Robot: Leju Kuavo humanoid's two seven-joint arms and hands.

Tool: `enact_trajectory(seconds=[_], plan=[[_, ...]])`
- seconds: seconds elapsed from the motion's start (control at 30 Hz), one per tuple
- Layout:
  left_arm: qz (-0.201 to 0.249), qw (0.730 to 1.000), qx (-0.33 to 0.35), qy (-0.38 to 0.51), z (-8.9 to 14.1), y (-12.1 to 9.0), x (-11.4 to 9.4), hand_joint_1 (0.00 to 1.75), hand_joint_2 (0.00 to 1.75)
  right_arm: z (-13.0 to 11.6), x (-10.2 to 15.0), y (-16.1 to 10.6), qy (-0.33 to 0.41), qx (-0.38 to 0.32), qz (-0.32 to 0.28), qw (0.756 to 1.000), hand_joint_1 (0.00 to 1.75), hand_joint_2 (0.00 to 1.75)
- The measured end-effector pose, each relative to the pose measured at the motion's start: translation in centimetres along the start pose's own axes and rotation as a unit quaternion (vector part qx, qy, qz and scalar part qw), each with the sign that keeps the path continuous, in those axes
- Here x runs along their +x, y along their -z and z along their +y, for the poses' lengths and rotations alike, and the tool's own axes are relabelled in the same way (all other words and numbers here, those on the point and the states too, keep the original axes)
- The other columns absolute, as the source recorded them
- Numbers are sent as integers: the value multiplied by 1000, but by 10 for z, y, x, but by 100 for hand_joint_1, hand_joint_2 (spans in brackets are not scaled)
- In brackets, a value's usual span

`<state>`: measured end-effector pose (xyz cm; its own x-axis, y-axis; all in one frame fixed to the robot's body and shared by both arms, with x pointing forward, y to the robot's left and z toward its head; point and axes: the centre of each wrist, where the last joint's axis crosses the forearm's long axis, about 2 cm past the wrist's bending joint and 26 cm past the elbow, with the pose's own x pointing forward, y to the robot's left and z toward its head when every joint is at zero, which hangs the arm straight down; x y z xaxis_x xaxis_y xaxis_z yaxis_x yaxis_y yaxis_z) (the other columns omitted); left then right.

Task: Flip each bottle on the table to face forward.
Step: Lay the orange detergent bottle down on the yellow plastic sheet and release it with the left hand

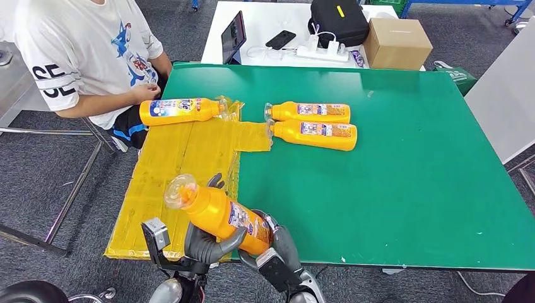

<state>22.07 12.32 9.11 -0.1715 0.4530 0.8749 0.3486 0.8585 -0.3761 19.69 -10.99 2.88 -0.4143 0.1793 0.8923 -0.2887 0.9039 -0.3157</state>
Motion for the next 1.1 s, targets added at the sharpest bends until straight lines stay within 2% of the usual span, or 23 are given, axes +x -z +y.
enact_trajectory(seconds=[0.23,0.37,0.73,1.1], plan=[[21,1000,10,21,1,-3,-5,0,175,4,-1,1,-15,16,2,1000,175,175],[25,1000,11,8,2,-4,-7,172,175,5,-2,3,-20,26,1,999,175,175],[16,995,7,-95,4,-10,-8,175,175,9,-4,4,-21,48,5,999,175,175],[15,994,9,-108,7,-12,-8,175,175,10,-5,4,-20,59,6,998,175,175]])
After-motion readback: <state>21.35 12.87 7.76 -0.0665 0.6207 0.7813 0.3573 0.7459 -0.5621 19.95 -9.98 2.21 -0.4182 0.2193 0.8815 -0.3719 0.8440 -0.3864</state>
